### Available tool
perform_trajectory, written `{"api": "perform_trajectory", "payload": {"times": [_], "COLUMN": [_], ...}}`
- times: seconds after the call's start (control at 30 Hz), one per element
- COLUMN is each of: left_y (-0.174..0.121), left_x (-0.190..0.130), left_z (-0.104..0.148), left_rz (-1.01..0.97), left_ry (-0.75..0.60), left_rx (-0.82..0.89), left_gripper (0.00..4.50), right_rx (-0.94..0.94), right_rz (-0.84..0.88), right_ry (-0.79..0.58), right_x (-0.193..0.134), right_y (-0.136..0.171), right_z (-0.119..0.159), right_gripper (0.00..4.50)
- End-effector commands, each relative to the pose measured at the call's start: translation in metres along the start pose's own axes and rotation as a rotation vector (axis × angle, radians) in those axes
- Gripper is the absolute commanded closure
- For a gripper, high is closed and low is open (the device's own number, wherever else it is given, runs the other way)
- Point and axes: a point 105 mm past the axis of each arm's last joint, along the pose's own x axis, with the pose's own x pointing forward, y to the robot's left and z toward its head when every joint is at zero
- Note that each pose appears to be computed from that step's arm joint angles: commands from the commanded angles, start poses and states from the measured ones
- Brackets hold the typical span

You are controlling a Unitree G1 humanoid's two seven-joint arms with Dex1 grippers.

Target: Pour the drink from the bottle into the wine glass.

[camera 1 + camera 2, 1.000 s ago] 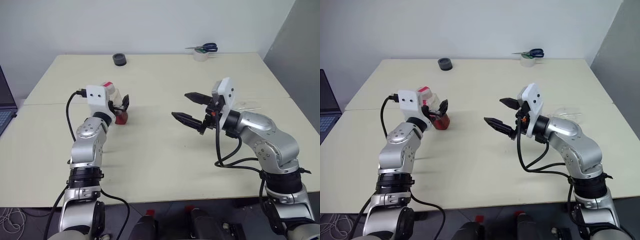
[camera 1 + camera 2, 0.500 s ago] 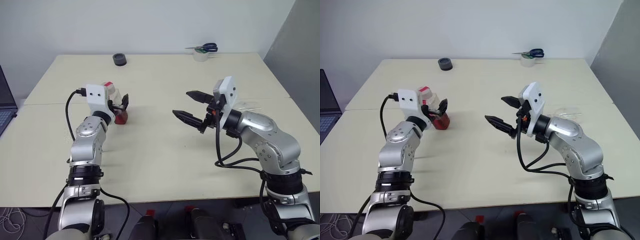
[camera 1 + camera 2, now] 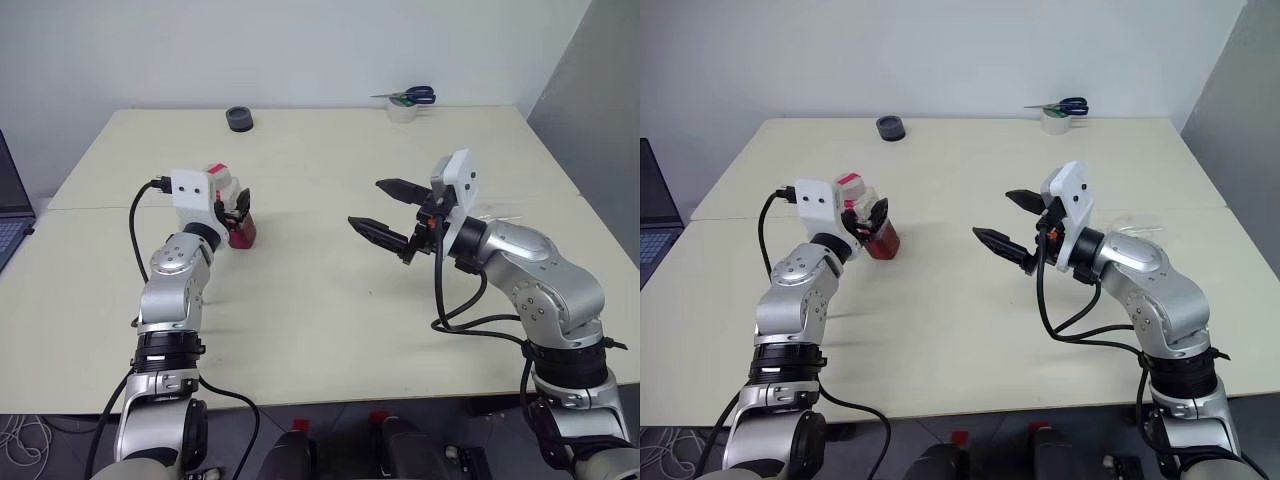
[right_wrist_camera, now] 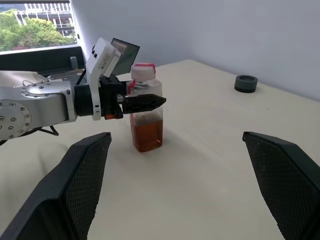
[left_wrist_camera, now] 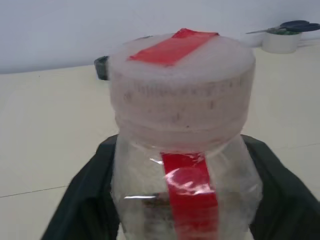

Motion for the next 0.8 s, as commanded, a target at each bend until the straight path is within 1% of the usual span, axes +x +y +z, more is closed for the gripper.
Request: {"api": "perform_trajectory", "payload": {"times": [0.03, 0.07, 0.3, 0.47, 0.67, 0.8], "left_y": [0.005, 0.005, 0.005, 0.002, -0.018, -0.04], "left_x": [-0.001, -0.001, 0.0, 0.0, 0.003, 0.004], "left_z": [0.012, 0.012, 0.014, 0.02, 0.045, 0.047], "left_rz": [0.016, 0.016, 0.014, 0.006, -0.076, -0.163], "left_ry": [-0.046, -0.046, -0.049, -0.059, -0.104, -0.085], "left_rx": [0.017, 0.017, 0.017, 0.021, 0.004, 0.003], "left_gripper": [2.56, 2.64, 2.64, 2.64, 2.64, 2.64], "right_rx": [-0.031, -0.035, -0.037, -0.04, -0.067, -0.089], "right_rz": [-0.007, -0.009, -0.01, -0.013, 0.008, 0.008], "right_ry": [-0.042, -0.042, -0.046, -0.05, -0.065, -0.078], "right_x": [-0.002, -0.002, 0.0, 0.001, 0.006, 0.012], "right_y": [-0.001, -0.001, -0.001, -0.002, -0.002, -0.006], "right_z": [0.015, 0.015, 0.018, 0.019, 0.027, 0.032], "right_gripper": [0.0, 0.0, 0.0, 0.0, 0.0, 0.0]}}
